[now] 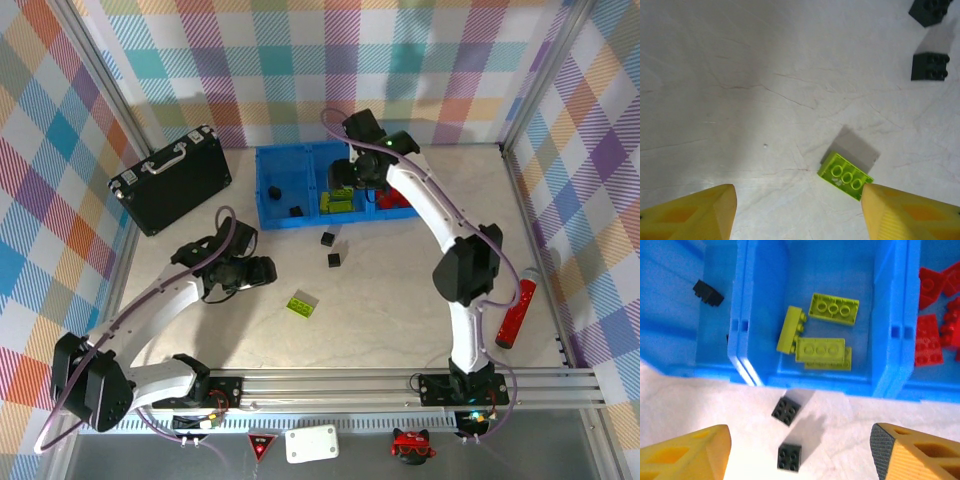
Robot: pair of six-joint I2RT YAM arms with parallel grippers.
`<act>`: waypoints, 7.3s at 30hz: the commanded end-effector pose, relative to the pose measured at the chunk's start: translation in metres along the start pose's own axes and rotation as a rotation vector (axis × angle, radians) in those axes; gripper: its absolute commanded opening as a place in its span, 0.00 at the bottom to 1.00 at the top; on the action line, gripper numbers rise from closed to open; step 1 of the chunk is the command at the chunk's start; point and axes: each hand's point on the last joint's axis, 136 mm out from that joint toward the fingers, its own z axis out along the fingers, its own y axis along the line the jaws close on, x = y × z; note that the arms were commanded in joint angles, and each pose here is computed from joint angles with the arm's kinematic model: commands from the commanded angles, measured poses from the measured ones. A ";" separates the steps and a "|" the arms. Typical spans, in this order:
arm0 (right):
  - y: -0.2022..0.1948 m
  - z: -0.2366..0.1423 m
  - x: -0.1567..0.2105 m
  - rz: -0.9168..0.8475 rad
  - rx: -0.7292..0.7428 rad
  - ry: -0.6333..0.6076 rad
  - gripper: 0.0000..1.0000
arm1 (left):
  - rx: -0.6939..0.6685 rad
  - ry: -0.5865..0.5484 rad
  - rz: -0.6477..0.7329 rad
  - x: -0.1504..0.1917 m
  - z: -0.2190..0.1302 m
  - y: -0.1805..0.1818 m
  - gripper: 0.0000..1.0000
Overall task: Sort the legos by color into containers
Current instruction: Place the lego in the container, then pick up the lego from the middle-left of the table, then place the lego in the container, then pick up the lego from the center of the table.
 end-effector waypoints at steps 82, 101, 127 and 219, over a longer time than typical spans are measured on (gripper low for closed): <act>-0.082 -0.055 0.172 0.130 0.129 0.116 0.73 | -0.176 0.336 0.557 0.064 0.092 -0.072 0.62; -0.097 -0.079 0.190 0.128 0.164 0.092 0.72 | -0.049 -0.041 0.440 -0.070 0.079 -0.173 0.61; -0.102 -0.093 0.207 0.171 0.158 0.083 0.71 | -0.064 -0.579 0.297 -0.240 0.115 -0.227 0.61; -0.057 -0.031 0.201 0.169 0.018 0.188 0.63 | -0.055 0.020 0.363 -0.086 0.162 -0.139 0.62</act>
